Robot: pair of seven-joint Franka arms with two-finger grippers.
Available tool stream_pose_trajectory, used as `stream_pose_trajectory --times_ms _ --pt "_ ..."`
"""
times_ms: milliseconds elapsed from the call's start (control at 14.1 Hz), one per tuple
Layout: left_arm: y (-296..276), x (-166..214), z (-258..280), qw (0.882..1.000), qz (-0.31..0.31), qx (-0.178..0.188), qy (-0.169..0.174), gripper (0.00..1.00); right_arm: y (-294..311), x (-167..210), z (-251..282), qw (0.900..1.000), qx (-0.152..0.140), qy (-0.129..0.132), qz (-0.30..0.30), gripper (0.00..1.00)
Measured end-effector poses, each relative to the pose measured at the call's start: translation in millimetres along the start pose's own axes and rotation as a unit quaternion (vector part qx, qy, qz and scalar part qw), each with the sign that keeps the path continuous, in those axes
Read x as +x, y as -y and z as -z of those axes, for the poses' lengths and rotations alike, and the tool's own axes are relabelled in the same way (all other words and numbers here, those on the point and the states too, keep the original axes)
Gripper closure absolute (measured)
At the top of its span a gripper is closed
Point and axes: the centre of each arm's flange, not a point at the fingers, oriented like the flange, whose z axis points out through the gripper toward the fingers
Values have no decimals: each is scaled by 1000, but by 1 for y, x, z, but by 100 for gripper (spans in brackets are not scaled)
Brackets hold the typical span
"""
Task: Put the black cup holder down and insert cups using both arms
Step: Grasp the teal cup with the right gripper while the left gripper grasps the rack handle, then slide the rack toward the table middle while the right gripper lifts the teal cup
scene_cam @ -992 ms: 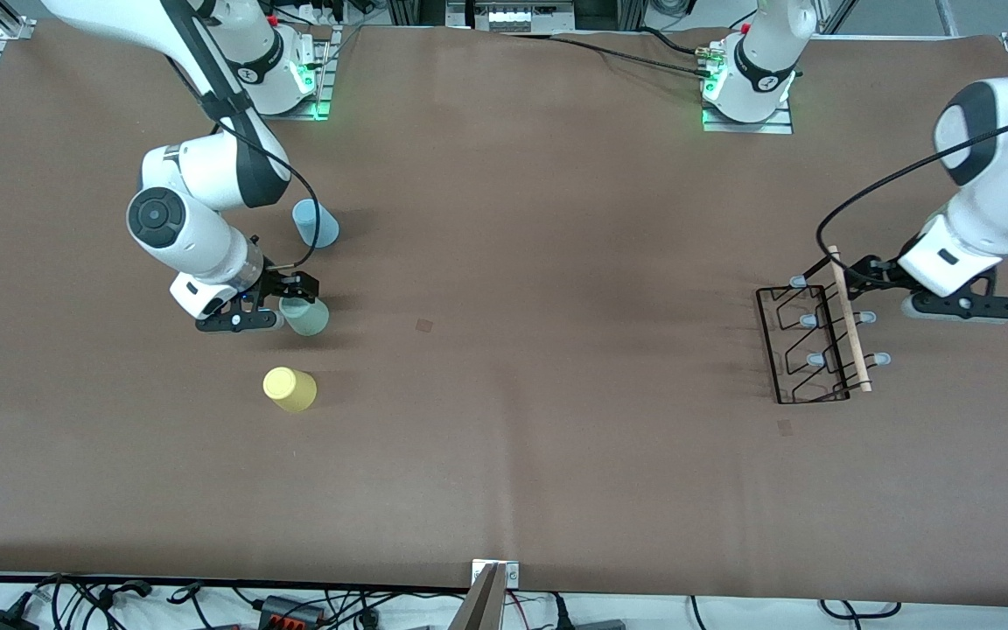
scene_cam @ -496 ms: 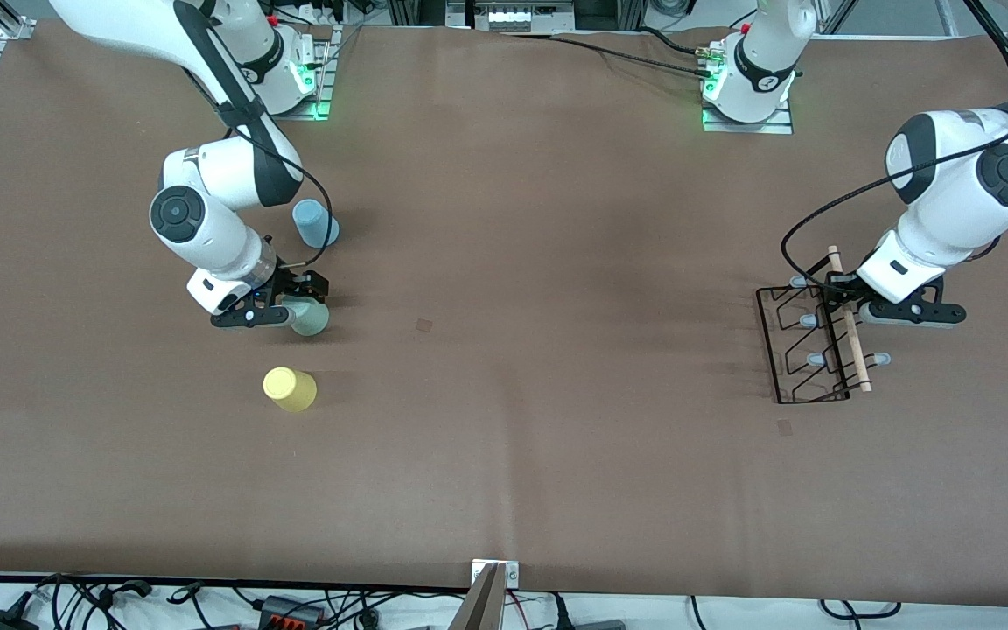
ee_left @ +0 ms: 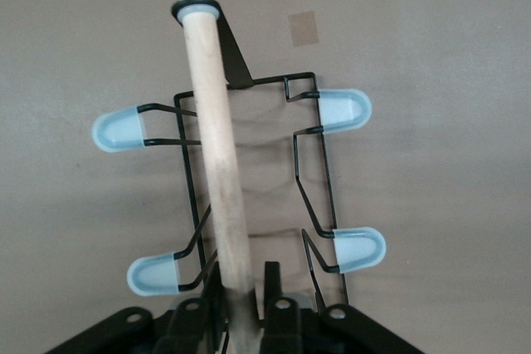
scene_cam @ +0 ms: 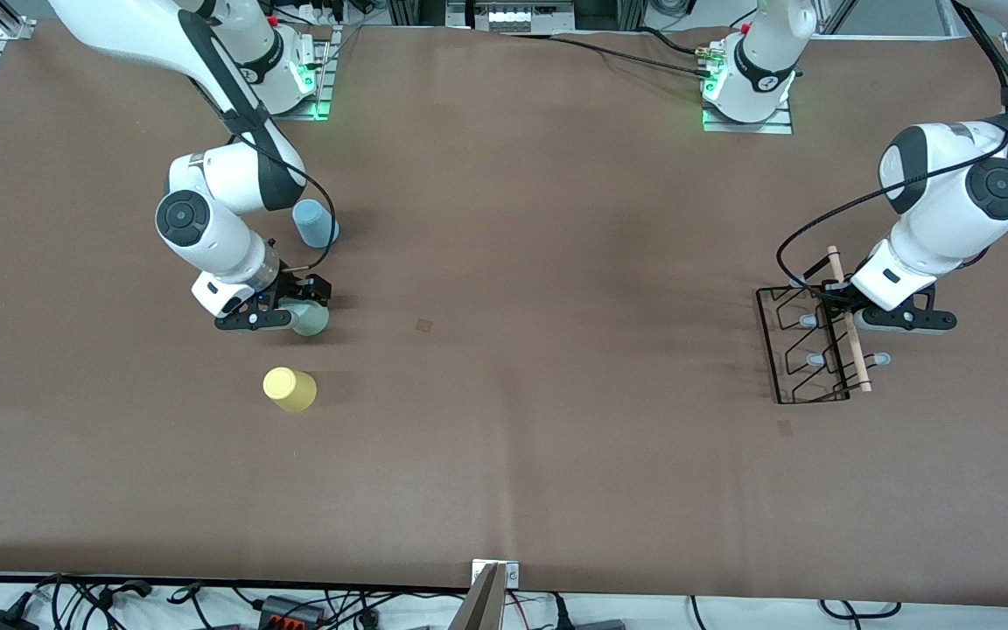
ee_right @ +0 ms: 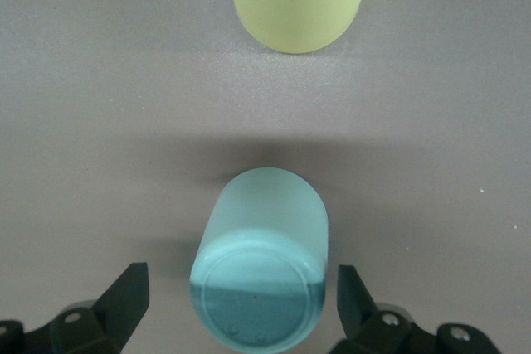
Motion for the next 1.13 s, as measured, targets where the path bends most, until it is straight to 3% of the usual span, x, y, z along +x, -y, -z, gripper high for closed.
stream_pose_trajectory --times_ms 283,425,496,850,1133 --pt "1 8 10 1000 0 2 -11 84 -3 1 -1 1000 0 -3 -2 7" --pt "0 19 26 1000 -2 2 -11 84 -3 1 -1 1000 0 -3 -3 28" --pt "-2 25 36 1000 -5 2 -6 84 -4 2 1 1000 0 -5 -4 34" --pt "-43 50 82 999 -37 0 6 84 -4 4 6 1000 0 -9 1 34" --pt "-116 57 116 1000 -23 -8 18 84 3 2 51 1000 -7 6 11 34"
